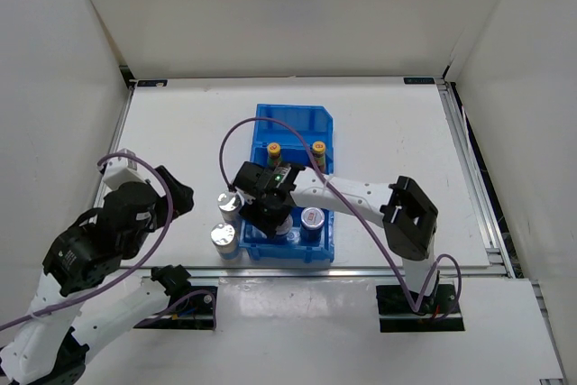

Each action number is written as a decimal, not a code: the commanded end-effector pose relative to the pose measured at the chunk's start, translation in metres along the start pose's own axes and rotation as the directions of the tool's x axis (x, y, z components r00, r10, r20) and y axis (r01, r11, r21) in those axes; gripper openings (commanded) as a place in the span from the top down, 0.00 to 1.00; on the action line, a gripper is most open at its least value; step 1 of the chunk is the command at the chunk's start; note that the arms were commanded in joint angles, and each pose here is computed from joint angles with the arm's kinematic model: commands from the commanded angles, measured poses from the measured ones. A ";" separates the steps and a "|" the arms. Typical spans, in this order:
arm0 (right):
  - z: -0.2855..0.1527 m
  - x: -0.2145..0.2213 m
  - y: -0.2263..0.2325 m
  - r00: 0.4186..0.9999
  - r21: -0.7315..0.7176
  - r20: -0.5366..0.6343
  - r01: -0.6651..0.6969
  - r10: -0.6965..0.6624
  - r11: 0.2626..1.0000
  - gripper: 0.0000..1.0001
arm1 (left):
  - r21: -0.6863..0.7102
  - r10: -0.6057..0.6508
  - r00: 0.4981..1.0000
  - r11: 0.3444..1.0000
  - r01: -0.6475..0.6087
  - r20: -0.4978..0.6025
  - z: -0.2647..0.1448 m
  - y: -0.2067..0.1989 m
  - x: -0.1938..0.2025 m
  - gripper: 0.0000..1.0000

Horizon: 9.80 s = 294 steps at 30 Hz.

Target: Organize the condiment bottles

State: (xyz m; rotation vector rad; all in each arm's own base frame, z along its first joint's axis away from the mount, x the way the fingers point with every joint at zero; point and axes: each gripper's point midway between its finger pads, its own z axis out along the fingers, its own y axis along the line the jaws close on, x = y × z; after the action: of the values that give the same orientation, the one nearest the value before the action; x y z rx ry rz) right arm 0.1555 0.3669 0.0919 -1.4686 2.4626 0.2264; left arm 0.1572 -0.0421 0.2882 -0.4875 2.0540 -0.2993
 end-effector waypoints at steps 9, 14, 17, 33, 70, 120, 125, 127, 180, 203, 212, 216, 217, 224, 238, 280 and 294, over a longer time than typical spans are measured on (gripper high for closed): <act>-0.071 -0.035 0.000 0.977 0.000 0.215 0.005 -0.005 1.000 0.00 | -0.007 0.088 0.981 0.996 -0.091 -0.171 0.014 0.007 0.048 0.01; -0.117 -0.047 -0.011 0.943 0.043 0.333 -0.017 0.002 0.999 0.00 | 0.027 0.105 0.984 0.994 -0.102 -0.142 0.019 0.003 0.047 0.01; -0.135 -0.045 -0.016 0.928 0.063 0.372 -0.030 0.004 0.998 0.00 | 0.032 0.110 0.986 0.994 -0.107 -0.125 0.023 0.003 0.048 0.01; -0.163 -0.021 -0.029 0.898 0.066 0.436 -0.096 0.057 0.993 0.06 | 0.165 0.346 0.916 0.934 -0.316 -0.204 0.078 -0.054 0.074 0.01; -0.209 0.037 -0.132 0.850 0.163 0.472 -0.345 0.234 0.924 0.00 | -0.093 0.352 0.936 0.932 -0.350 0.013 0.117 -0.142 -0.077 0.89; -0.240 0.087 -0.161 0.744 0.155 0.487 -0.589 0.458 0.793 0.00 | -0.081 0.382 0.870 0.901 -0.426 -0.312 0.317 -0.199 0.036 0.89; -0.235 0.085 -0.164 0.779 0.182 0.463 -0.551 0.423 0.815 0.00 | -0.108 0.358 0.884 0.908 -0.404 -0.299 0.316 -0.197 0.033 0.89; -0.236 0.085 -0.165 0.785 0.187 0.461 -0.542 0.415 0.819 0.00 | -0.117 0.338 0.897 0.917 -0.382 -0.283 0.312 -0.199 0.027 0.89; -0.186 0.078 -0.137 0.835 0.032 0.335 -0.473 0.436 0.881 0.00 | 0.176 0.229 0.836 0.971 -0.161 -0.499 0.037 -0.035 0.109 0.00; -0.172 0.086 -0.144 0.843 0.078 0.287 -0.495 0.456 0.866 0.00 | 0.111 0.268 0.716 0.960 -0.259 -0.645 0.064 -0.050 0.125 0.67; -0.178 0.096 -0.144 0.838 0.103 0.308 -0.500 0.451 0.860 0.00 | 0.075 0.400 0.830 0.911 -0.405 -0.388 0.072 -0.129 -0.042 0.89; -0.181 0.099 -0.145 0.835 0.111 0.319 -0.503 0.448 0.857 0.00 | 0.138 0.411 0.879 0.911 -0.388 -0.242 0.097 -0.173 -0.104 0.89; -0.184 0.100 -0.144 0.833 0.110 0.328 -0.503 0.446 0.857 0.00 | 0.153 0.396 0.893 0.917 -0.370 -0.215 0.106 -0.182 -0.112 0.89; -0.191 0.105 -0.146 0.832 0.131 0.346 -0.500 0.433 0.856 0.00 | 0.238 0.364 0.903 0.920 -0.311 -0.227 0.189 -0.233 -0.088 0.89; -0.195 0.123 -0.151 0.840 0.193 0.362 -0.492 0.404 0.849 0.00 | 0.301 0.461 0.858 0.871 -0.388 -0.227 0.256 -0.286 -0.022 0.89; -0.203 0.143 -0.185 0.678 0.326 0.510 -0.722 0.530 0.611 0.00 | 0.262 0.452 0.890 0.853 -0.451 0.060 0.184 -0.262 -0.140 0.00; -0.211 0.176 -0.213 0.675 0.515 0.531 -0.737 0.513 0.438 0.00 | -0.050 0.367 0.910 0.930 -0.365 0.194 0.084 -0.034 -0.066 0.00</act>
State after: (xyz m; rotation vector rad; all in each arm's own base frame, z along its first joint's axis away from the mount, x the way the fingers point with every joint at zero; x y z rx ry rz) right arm 0.2294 0.0738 0.2341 -0.1833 2.3411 -0.2703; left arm 0.2769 -0.0553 0.3320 -0.0590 1.9414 -0.0205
